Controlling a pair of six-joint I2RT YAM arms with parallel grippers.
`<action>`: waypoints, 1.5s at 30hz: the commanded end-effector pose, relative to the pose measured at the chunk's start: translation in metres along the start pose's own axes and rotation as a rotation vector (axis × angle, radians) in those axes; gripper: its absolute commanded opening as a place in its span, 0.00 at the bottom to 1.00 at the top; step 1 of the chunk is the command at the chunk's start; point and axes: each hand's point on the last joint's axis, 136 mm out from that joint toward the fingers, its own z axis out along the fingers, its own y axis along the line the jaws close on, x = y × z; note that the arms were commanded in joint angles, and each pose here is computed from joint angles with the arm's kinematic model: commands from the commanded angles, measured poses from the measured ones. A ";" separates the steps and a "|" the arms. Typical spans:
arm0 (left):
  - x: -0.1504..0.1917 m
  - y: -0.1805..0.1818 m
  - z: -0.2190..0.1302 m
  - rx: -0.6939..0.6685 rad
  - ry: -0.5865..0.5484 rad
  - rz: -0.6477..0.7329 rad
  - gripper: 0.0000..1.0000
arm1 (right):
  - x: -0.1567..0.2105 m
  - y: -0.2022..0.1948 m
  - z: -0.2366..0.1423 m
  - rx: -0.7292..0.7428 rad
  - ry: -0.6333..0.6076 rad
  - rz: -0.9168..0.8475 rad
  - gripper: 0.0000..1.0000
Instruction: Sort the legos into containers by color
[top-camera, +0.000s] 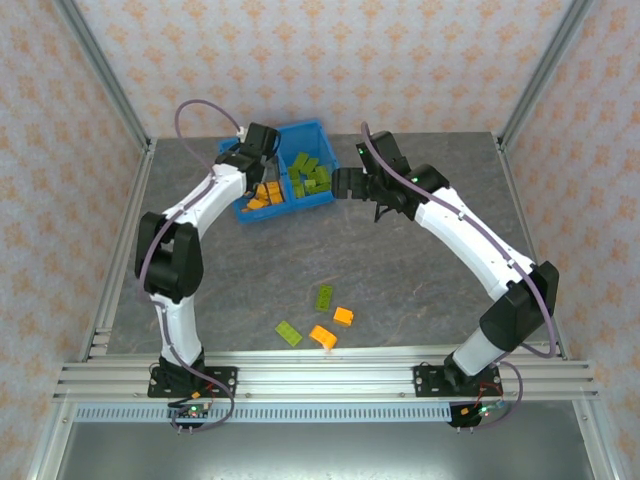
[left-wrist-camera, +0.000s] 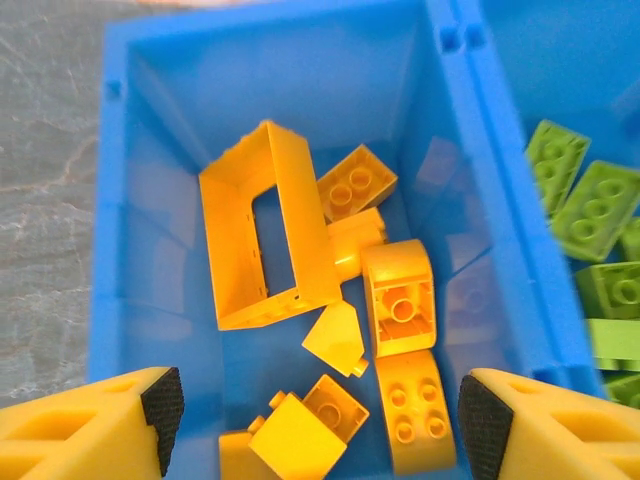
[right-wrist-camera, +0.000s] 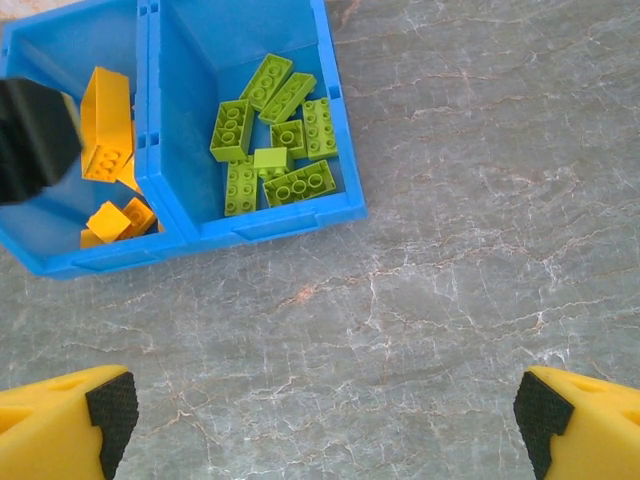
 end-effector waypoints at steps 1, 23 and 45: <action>-0.039 0.009 -0.056 0.075 -0.122 -0.074 0.76 | 0.028 -0.008 0.000 0.014 0.090 0.003 0.97; 0.012 0.052 -0.149 0.183 -0.165 -0.054 0.94 | 0.264 0.062 0.044 -0.014 0.734 -0.037 0.98; 0.020 0.034 -0.144 0.272 -0.131 -0.038 0.97 | 0.257 0.048 0.080 0.148 0.677 -0.094 0.30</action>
